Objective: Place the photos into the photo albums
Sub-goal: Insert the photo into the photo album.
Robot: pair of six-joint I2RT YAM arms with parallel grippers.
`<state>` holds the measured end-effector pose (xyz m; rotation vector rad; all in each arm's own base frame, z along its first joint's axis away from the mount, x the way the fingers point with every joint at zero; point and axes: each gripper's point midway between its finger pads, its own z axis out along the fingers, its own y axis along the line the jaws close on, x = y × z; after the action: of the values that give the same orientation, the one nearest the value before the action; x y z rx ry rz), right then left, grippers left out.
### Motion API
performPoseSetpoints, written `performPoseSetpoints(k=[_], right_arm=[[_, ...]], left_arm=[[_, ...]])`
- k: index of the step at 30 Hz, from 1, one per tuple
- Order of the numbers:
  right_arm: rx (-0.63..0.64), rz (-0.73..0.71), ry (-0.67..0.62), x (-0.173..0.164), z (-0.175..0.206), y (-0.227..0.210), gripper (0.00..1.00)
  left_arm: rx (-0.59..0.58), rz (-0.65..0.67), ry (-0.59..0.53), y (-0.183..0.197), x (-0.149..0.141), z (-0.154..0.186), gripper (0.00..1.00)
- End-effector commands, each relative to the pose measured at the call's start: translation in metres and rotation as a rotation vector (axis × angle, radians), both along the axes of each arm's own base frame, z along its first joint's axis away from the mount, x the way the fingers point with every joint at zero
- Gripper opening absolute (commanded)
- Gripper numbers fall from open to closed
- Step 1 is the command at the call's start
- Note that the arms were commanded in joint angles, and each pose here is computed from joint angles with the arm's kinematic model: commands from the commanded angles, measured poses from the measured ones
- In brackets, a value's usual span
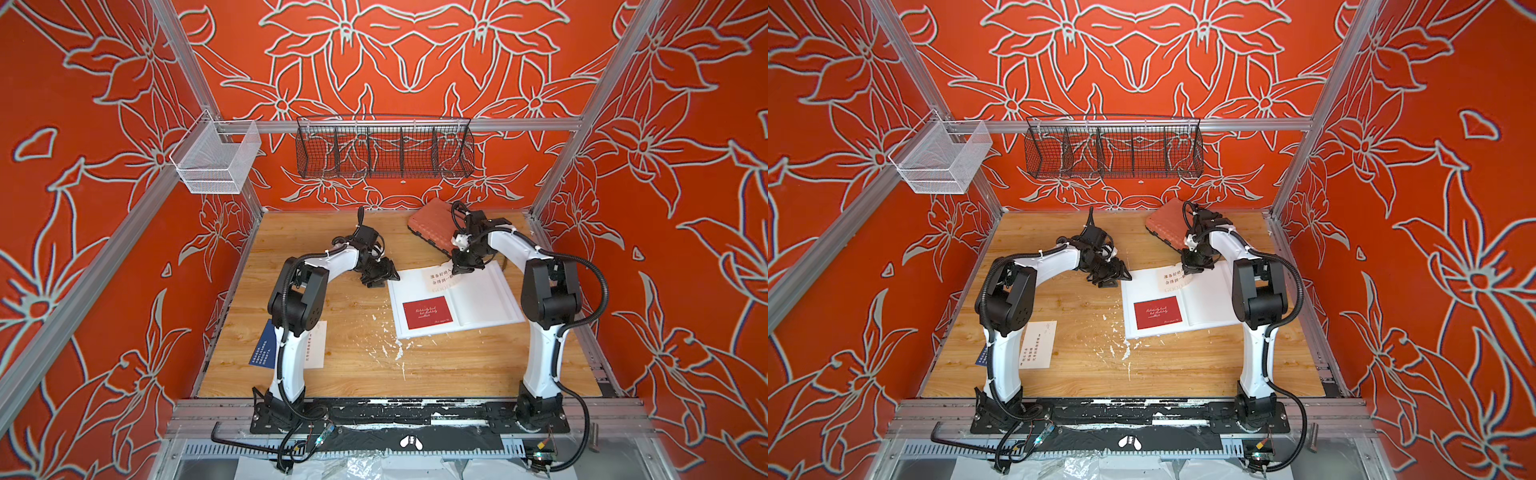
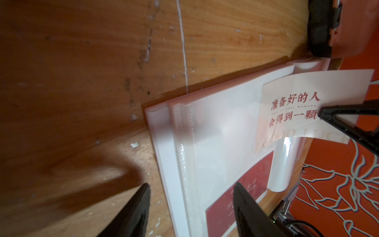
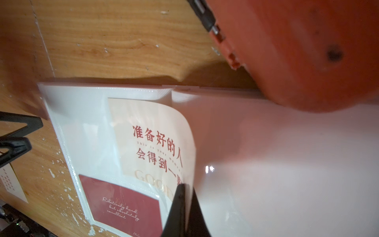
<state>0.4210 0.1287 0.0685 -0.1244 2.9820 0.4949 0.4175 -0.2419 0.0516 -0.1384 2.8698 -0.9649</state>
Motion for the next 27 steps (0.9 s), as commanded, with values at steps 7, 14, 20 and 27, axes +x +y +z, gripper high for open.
performPoseSetpoints(k=[7, 14, 20, 27], right_arm=[[0.015, -0.006, 0.043, -0.007, -0.014, 0.006, 0.03], [-0.086, -0.018, -0.004, -0.004, -0.002, -0.011, 0.47], [-0.108, -0.040, -0.029, -0.001, -0.001, -0.015, 0.55], [-0.149, -0.020, -0.019, -0.002, -0.006, -0.005, 0.56]], left_arm=[[0.003, -0.027, 0.002, -0.001, -0.003, 0.002, 0.63], [0.002, -0.025, -0.006, 0.001, -0.004, 0.004, 0.63], [-0.004, -0.016, -0.010, 0.003, -0.006, 0.004, 0.63], [-0.004, -0.016, -0.011, 0.004, -0.006, 0.004, 0.63]])
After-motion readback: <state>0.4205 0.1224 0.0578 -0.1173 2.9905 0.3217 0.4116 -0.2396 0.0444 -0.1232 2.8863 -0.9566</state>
